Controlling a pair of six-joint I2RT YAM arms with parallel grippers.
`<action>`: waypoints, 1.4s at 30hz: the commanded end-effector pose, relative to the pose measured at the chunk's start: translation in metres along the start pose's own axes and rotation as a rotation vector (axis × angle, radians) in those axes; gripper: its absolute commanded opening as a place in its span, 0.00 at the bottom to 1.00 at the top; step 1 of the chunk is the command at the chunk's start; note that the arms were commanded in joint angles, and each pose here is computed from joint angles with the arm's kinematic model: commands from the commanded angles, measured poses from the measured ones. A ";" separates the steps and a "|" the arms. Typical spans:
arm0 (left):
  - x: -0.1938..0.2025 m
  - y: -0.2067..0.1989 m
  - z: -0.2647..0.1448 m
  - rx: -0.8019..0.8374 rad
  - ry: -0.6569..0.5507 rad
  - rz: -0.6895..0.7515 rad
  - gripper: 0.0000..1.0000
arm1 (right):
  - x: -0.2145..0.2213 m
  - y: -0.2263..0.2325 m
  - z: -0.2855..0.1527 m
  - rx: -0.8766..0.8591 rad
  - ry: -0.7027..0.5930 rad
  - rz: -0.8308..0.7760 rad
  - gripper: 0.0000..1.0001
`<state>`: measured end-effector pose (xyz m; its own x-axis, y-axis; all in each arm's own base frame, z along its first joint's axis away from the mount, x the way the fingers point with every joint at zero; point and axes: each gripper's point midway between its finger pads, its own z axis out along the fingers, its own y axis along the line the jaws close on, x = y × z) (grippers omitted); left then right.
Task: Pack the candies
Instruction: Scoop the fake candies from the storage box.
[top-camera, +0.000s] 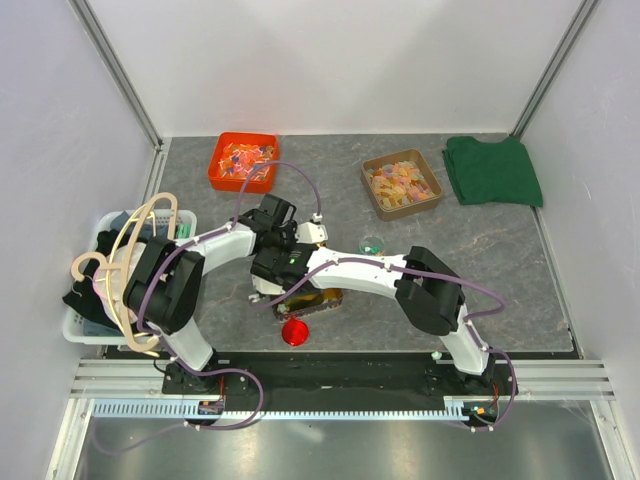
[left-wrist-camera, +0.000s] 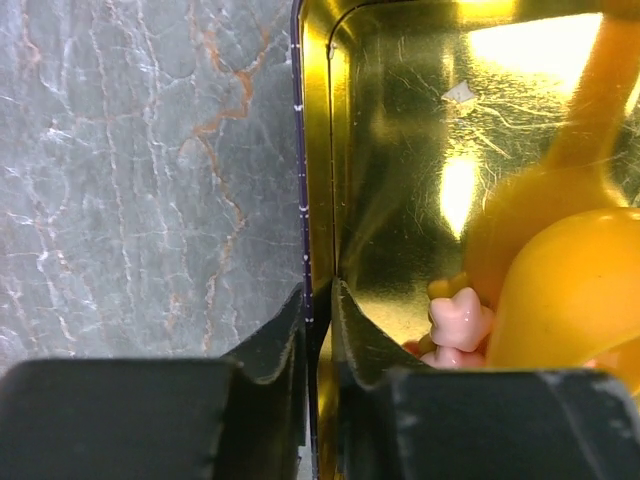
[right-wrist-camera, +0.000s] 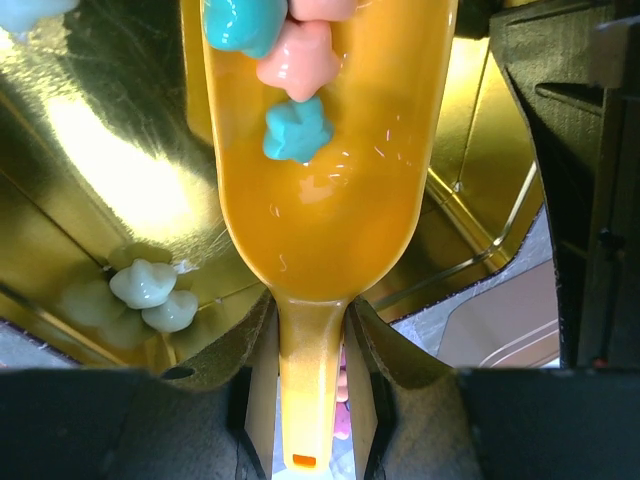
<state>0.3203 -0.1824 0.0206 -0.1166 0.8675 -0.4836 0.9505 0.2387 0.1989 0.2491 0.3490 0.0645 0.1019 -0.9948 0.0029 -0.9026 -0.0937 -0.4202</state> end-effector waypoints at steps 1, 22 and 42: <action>0.039 -0.021 0.020 0.028 0.129 0.013 0.27 | 0.017 -0.112 -0.059 0.204 -0.225 0.277 0.00; 0.026 -0.002 0.020 -0.028 0.111 -0.042 0.53 | 0.018 -0.078 -0.058 0.110 -0.220 0.201 0.00; 0.029 0.027 0.012 -0.105 0.121 -0.141 0.34 | 0.045 -0.033 -0.059 -0.027 -0.020 -0.039 0.00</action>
<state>0.3606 -0.1756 0.0270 -0.2033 0.8472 -0.4908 0.8863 0.3723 0.2755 0.2637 0.3124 0.1175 0.1050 -0.9924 -0.0637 -0.9142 -0.0711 -0.3990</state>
